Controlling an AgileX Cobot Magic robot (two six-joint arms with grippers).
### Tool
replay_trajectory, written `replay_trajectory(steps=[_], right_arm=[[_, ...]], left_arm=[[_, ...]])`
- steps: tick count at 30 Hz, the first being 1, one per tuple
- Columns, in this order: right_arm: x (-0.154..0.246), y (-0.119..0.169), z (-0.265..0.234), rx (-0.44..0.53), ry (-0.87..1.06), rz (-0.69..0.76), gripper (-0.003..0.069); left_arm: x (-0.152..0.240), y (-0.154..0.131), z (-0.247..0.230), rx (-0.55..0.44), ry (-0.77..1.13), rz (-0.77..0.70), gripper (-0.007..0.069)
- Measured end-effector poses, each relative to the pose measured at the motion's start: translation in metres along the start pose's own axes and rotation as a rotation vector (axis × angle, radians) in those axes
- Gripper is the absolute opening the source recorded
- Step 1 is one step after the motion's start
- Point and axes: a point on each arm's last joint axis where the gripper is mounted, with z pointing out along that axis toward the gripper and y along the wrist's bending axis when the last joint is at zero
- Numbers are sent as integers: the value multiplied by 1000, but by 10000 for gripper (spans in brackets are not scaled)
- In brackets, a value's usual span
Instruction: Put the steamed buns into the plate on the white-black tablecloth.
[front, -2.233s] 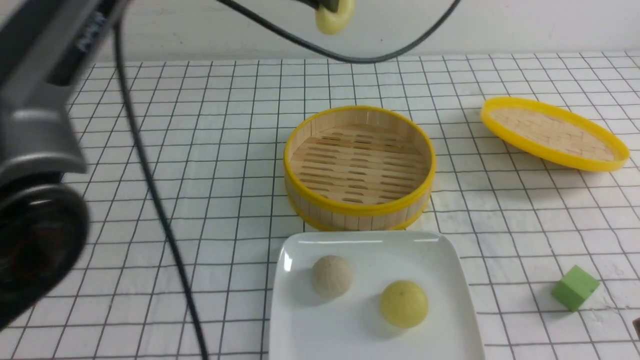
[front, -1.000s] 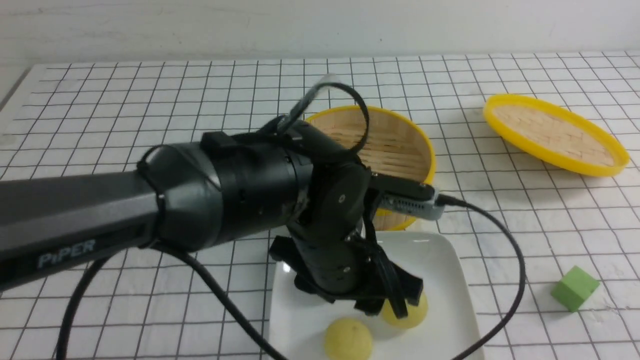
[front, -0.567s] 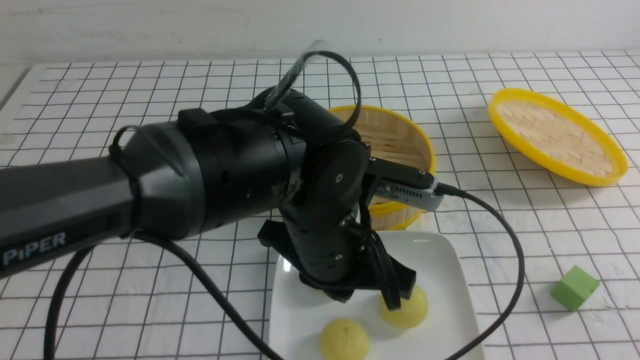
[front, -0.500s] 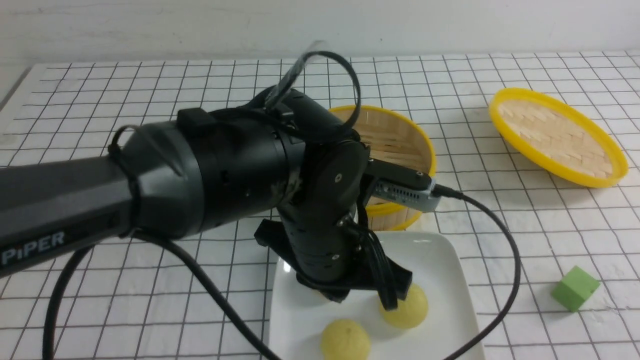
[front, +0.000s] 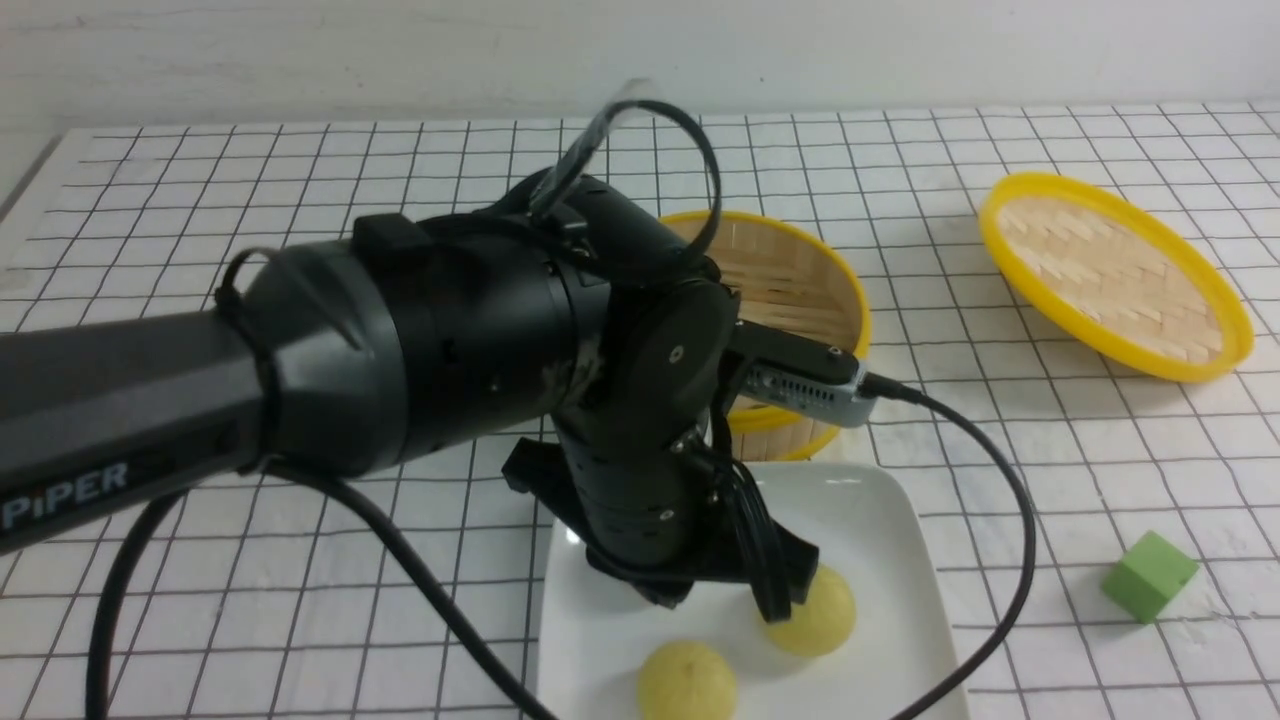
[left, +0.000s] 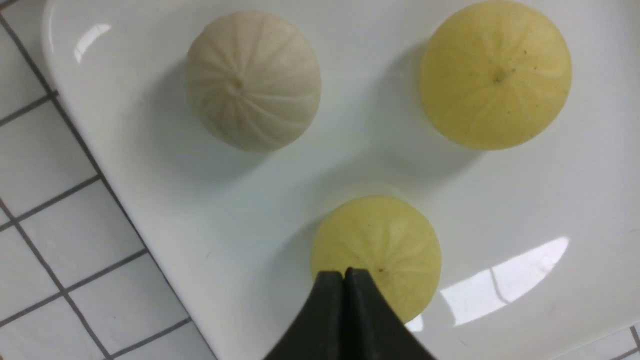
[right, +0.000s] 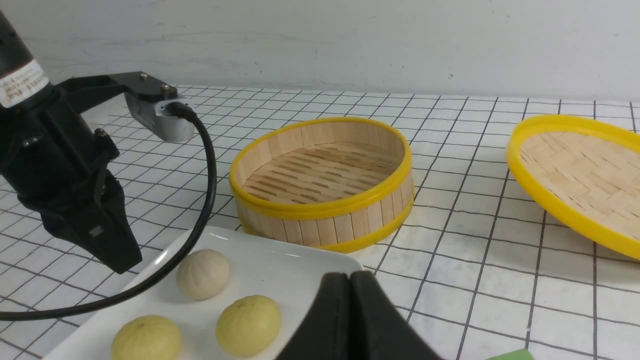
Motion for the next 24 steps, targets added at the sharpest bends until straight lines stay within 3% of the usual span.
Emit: replay_trajectory(steps=[24], right_arm=[[17,-3,8,8,40,1,5]], left_arm=[[-3,3,0,-30,-31,26,22]])
